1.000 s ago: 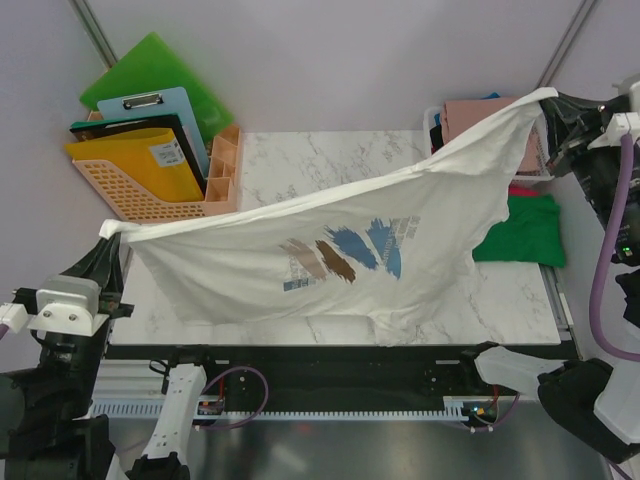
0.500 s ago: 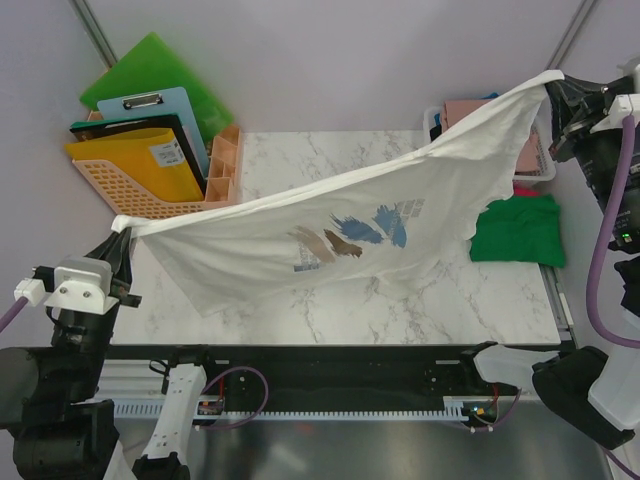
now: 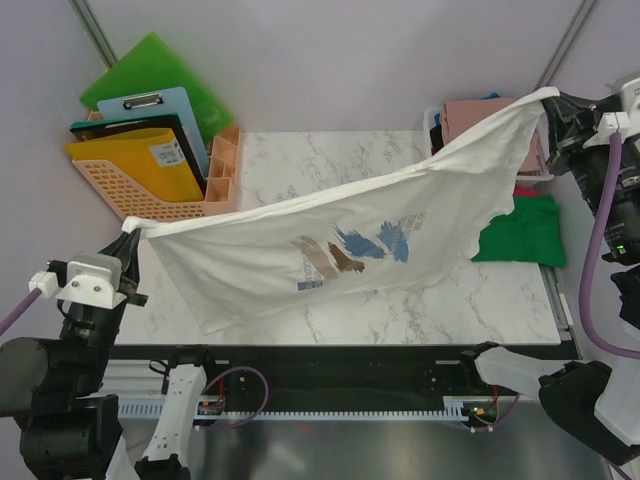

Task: Fold and stack the t-shirts
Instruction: Flatten the tshirt out

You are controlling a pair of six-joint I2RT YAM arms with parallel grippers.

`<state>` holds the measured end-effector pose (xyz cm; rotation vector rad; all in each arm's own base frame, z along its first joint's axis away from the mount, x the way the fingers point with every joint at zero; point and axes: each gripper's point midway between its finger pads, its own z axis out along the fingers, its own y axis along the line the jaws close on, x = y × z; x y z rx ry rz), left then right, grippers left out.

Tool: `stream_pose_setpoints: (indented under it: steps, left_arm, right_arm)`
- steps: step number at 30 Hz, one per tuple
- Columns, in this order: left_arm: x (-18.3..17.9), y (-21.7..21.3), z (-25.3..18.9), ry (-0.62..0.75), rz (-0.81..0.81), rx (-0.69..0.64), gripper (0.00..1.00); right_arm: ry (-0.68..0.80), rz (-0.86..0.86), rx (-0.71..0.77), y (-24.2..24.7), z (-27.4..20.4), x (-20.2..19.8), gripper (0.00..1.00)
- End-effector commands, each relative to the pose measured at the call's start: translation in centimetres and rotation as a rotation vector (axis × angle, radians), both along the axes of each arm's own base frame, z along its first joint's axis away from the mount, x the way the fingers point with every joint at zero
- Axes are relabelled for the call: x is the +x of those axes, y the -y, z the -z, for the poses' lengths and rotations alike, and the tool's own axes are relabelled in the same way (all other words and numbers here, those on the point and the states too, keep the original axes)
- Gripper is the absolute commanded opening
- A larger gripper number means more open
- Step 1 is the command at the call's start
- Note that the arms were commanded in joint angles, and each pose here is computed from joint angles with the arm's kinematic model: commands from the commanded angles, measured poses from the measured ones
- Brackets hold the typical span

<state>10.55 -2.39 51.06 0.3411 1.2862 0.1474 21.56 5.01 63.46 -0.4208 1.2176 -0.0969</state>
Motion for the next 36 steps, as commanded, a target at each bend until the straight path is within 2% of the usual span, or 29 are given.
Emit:
stream_pose_setpoints:
  steps: [1, 7, 10, 16, 25, 32, 36]
  left_arm:
    - [0.8, 0.7, 0.9, -0.018, 0.044, 0.000, 0.02]
    - [3.6, 0.4, 2.5, -0.087, 0.043, -0.010, 0.02]
    - [3.8, 0.9, 2.0, -0.088, 0.071, -0.027, 0.02]
    - [3.3, 1.8, 0.5, -0.061, 0.116, -0.047, 0.02]
    - [-0.1, 2.1, -2.7, 0.049, 0.121, -0.037, 0.02]
    - [-5.3, 2.5, -6.8, 0.192, 0.104, -0.013, 0.02]
    - [-7.5, 3.0, -8.2, 0.251, 0.087, -0.007, 0.02]
  right_arm:
    - [0.011, 0.076, 0.018, 1.3, 0.1, 0.4, 0.00]
    - [-0.072, 0.145, -0.004, 1.2, 2.2, 3.6, 0.00]
    - [-0.071, 0.131, 0.006, 0.7, 1.9, 4.3, 0.00]
    - [0.047, 0.098, 0.084, 1.7, -2.2, 0.7, 0.00]
    - [0.130, 0.082, 0.118, 3.6, -3.4, -4.7, 0.00]
    - [0.240, 0.100, 0.154, 5.8, -5.0, -11.2, 0.00]
    - [0.249, 0.112, 0.158, 6.1, -5.0, -11.8, 0.00]
